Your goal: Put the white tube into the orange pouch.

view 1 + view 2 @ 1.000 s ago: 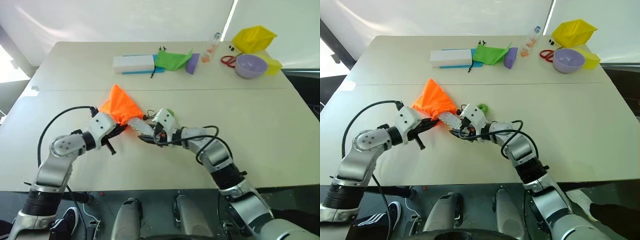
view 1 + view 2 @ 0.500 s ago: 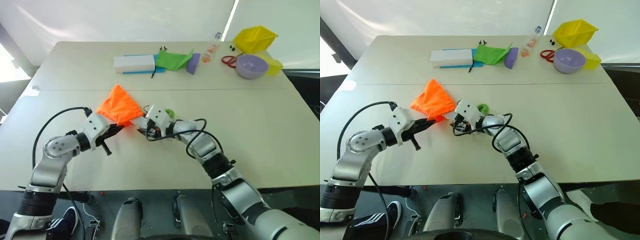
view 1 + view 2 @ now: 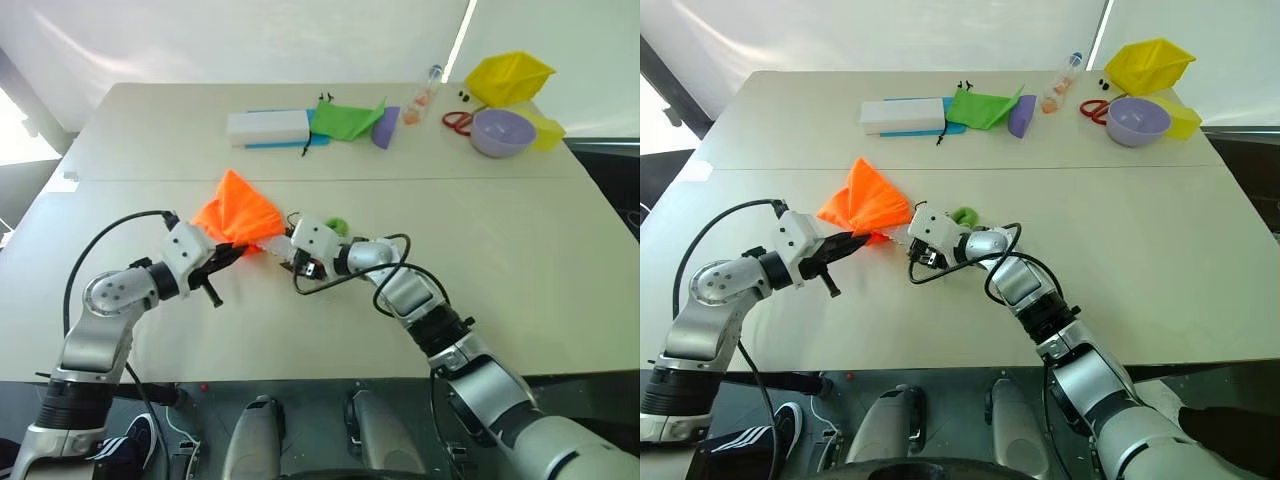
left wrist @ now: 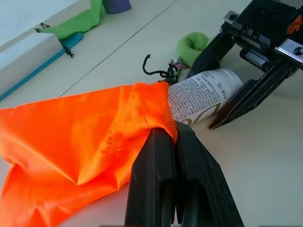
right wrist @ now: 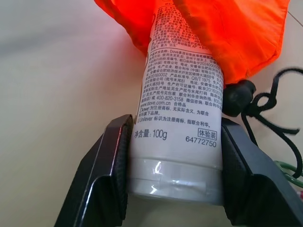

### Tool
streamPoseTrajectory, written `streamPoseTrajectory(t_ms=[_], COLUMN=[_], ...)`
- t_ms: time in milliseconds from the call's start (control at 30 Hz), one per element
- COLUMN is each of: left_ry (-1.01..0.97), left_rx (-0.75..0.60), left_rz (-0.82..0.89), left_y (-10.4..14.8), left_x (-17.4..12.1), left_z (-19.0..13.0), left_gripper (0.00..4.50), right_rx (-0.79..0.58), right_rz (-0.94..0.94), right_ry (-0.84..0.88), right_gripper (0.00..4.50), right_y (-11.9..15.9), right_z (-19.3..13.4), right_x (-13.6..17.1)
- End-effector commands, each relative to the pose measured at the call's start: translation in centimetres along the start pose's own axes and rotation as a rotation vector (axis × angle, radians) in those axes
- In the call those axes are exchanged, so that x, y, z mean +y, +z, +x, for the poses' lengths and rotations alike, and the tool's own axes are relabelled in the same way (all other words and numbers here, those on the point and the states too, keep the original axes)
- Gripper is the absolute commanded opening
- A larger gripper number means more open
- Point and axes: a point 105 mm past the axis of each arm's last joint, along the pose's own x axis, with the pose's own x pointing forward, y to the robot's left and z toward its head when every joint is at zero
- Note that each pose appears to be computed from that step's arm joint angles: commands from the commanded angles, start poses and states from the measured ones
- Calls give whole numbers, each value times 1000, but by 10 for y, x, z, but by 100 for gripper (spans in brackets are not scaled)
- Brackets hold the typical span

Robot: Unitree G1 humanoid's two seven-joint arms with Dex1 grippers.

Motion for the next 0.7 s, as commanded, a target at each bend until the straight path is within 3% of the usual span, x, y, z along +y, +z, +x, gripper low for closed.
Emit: streamPoseTrajectory(t_ms=[33, 300, 700], left_ry=[-6, -9, -9], left_rx=[-48, -26, -113], left_rz=[76, 92, 75], left_y=[19, 19, 41], left_x=[2, 2, 3], left_z=[-1, -4, 0], left_gripper=[0, 0, 0], right_rx=[-9, 11, 44], right_rz=[-43, 36, -92], right_ry=[-12, -124, -64], right_gripper=[184, 184, 184], right_y=[12, -1, -1], right_z=[1, -22, -16], right_x=[1, -28, -6])
